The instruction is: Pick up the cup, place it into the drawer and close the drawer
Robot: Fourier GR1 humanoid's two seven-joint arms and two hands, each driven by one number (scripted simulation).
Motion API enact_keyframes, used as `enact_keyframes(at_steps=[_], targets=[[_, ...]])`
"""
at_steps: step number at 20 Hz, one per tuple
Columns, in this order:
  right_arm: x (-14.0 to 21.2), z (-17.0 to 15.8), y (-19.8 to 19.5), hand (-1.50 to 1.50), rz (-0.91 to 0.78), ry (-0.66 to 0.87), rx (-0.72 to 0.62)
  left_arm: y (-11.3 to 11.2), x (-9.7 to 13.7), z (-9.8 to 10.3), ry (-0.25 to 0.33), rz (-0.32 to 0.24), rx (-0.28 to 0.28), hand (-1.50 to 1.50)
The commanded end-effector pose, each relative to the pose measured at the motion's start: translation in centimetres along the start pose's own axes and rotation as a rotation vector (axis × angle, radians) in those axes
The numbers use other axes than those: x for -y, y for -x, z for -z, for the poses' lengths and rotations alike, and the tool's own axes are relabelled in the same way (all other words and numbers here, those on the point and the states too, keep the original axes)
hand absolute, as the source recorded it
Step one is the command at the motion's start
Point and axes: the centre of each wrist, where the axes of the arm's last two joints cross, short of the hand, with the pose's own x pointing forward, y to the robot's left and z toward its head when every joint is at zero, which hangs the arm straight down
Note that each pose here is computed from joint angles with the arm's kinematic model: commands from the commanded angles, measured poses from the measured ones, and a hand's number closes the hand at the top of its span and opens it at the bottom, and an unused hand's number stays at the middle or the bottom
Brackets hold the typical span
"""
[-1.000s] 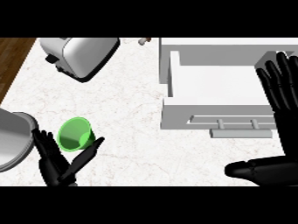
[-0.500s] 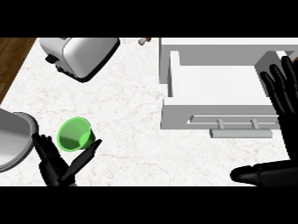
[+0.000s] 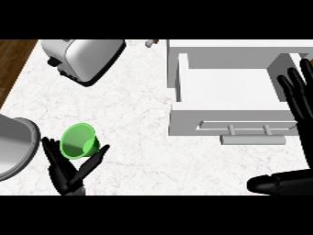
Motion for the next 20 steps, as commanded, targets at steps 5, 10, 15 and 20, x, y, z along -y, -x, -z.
enact_keyframes(at_steps=[5,10,15,20], targets=[[-0.3,-0.6,-0.1,-1.50,0.000,-0.013,-0.008,1.6,1.1,0.5,0.013,-0.050,0.038,-1.50],[-0.3,-0.7,0.9,-1.50,0.010,-0.011,-0.003,0.8,-0.2,1.6,0.009,-0.095,0.015,-1.50],[-1.5,-0.5,0.8,-1.50,-0.002,-0.012,-0.003,2.0,-1.1,1.4,0.060,-0.196,0.022,-1.50],[-0.4,0.3,0.5,-1.50,0.003,-0.002,-0.010,1.8,0.1,2.8,0.101,-0.262,0.028,-1.50]])
